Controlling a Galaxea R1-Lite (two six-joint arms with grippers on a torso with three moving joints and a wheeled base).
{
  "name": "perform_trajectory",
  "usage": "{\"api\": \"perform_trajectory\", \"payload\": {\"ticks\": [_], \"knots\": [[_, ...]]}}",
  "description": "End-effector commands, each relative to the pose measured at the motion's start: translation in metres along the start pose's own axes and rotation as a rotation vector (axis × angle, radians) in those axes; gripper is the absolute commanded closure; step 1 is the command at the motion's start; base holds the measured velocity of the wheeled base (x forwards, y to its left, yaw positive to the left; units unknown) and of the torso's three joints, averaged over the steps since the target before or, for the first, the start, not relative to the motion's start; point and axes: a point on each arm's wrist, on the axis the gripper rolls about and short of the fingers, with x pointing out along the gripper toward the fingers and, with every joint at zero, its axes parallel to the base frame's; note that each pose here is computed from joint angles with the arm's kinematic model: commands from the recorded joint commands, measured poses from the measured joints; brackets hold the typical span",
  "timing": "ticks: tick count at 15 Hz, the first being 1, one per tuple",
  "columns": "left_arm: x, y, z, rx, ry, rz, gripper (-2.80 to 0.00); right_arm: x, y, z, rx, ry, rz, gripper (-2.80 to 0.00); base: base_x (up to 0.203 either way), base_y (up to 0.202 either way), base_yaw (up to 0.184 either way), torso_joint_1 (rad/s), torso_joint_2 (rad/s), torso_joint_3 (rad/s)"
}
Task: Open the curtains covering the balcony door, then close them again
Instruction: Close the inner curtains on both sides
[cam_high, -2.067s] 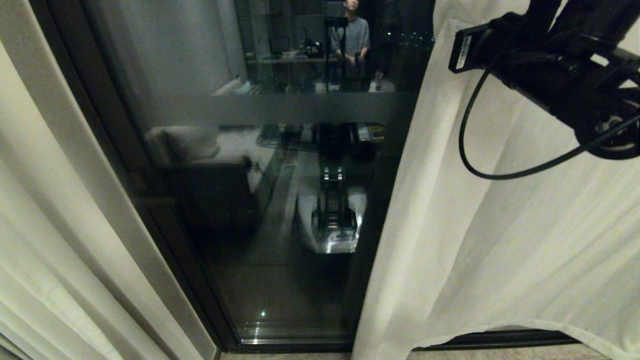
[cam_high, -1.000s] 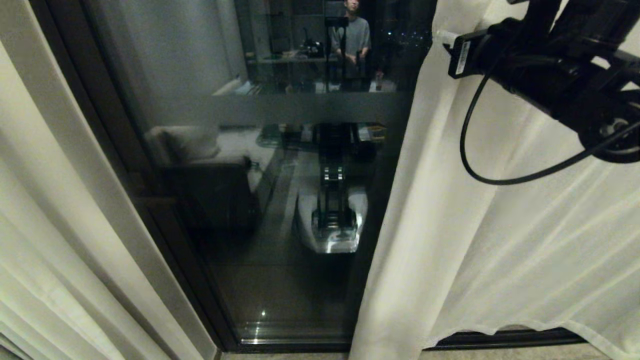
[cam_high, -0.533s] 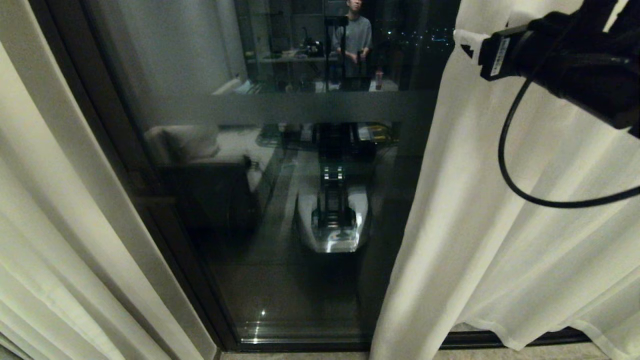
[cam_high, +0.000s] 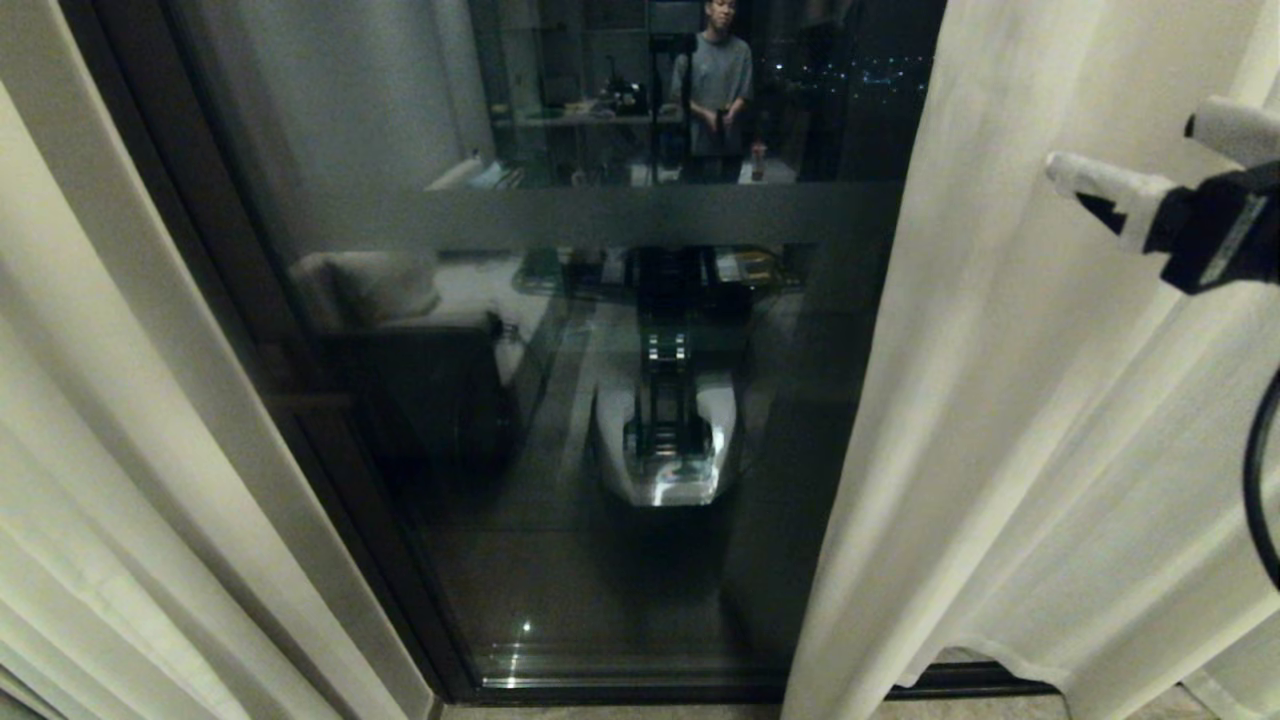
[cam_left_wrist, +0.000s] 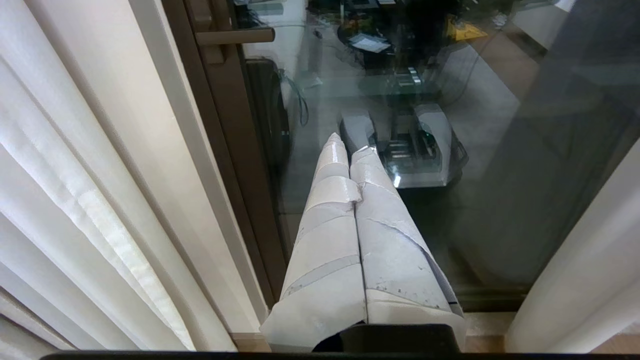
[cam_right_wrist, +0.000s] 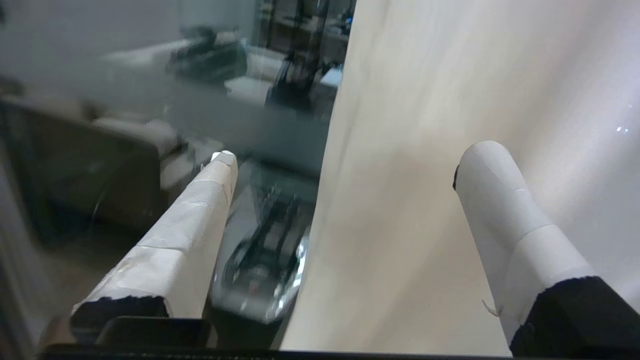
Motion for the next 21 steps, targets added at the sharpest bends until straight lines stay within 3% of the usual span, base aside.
{"api": "perform_trajectory", "payload": {"ticks": [1, 9, 17, 18, 21], "knots": [[0.0, 0.0, 0.0, 0.0, -0.001, 0.0, 0.0, -0.053, -0.006, -0.005, 0.004, -0.03, -0.006, -2.8, 0.0, 0.0, 0.0, 0.0, 0.0, 0.0], [0.0, 0.0, 0.0, 0.0, -0.001, 0.0, 0.0, -0.152, -0.007, -0.068, 0.044, 0.14, -0.052, -2.8, 0.0, 0.0, 0.0, 0.0, 0.0, 0.0], [0.0, 0.0, 0.0, 0.0, -0.001, 0.0, 0.0, -0.181, -0.002, -0.102, 0.046, 0.208, -0.128, -2.8, 0.0, 0.0, 0.0, 0.0, 0.0, 0.0], [0.0, 0.0, 0.0, 0.0, -0.001, 0.0, 0.0, -0.182, -0.002, -0.106, 0.044, 0.2, -0.152, 0.0, 0.0, 0.0, 0.0, 0.0, 0.0, 0.0], [0.0, 0.0, 0.0, 0.0, -0.001, 0.0, 0.0, -0.185, -0.001, -0.12, 0.032, 0.226, -0.225, 0.0, 0.0, 0.0, 0.0, 0.0, 0.0, 0.0]]}}
